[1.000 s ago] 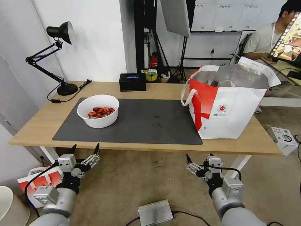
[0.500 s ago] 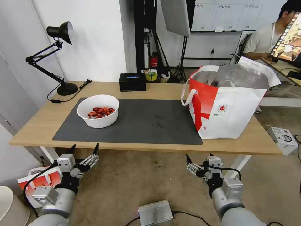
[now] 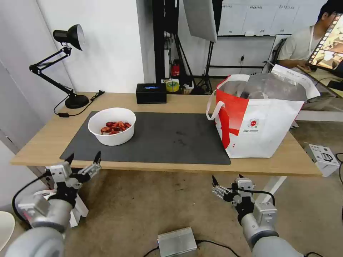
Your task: Pick up the trash from the table and place it into the takeout bag.
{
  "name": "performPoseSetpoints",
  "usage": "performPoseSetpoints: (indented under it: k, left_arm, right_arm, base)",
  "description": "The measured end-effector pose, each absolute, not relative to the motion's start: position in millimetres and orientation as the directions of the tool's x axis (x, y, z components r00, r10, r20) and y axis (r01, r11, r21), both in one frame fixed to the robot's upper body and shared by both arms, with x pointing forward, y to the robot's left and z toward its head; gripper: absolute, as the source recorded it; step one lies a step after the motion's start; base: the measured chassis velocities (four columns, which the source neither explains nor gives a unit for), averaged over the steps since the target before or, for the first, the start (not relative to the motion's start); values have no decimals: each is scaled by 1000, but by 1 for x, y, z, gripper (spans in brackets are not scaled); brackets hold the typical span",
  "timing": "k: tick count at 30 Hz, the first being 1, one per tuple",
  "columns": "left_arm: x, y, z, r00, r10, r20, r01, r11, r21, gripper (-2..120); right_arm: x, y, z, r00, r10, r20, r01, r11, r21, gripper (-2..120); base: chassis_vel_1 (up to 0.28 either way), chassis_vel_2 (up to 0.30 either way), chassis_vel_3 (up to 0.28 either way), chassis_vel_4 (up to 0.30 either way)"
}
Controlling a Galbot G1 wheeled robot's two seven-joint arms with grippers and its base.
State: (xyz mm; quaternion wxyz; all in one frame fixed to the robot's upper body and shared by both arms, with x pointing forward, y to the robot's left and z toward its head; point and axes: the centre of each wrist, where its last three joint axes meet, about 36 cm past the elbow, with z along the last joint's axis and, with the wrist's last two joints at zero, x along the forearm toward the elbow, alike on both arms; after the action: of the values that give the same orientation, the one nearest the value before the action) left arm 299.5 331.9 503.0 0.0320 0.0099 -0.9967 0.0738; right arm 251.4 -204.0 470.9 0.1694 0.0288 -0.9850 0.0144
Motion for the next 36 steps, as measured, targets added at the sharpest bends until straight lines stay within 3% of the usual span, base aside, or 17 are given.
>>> performPoseSetpoints:
  k: [10, 25, 36]
  left_arm:
    - [361, 374, 528, -980, -25, 195, -72, 969, -238, 100]
    - [449, 409, 578, -963, -18, 270, -80, 973, -219, 100]
    - [496, 425, 578, -928, -29, 372, -109, 975, -196, 100]
  right_arm:
    - [251, -204, 471, -941, -52, 334, -62, 998, -18, 100]
    - [251, -204, 471, -941, -52, 334, -62, 998, -18, 100]
    - [251, -204, 471, -941, -52, 334, -62, 998, -18, 100]
  base:
    - [0, 0, 0, 0]
    - [0, 0, 0, 0]
    - [0, 0, 0, 0]
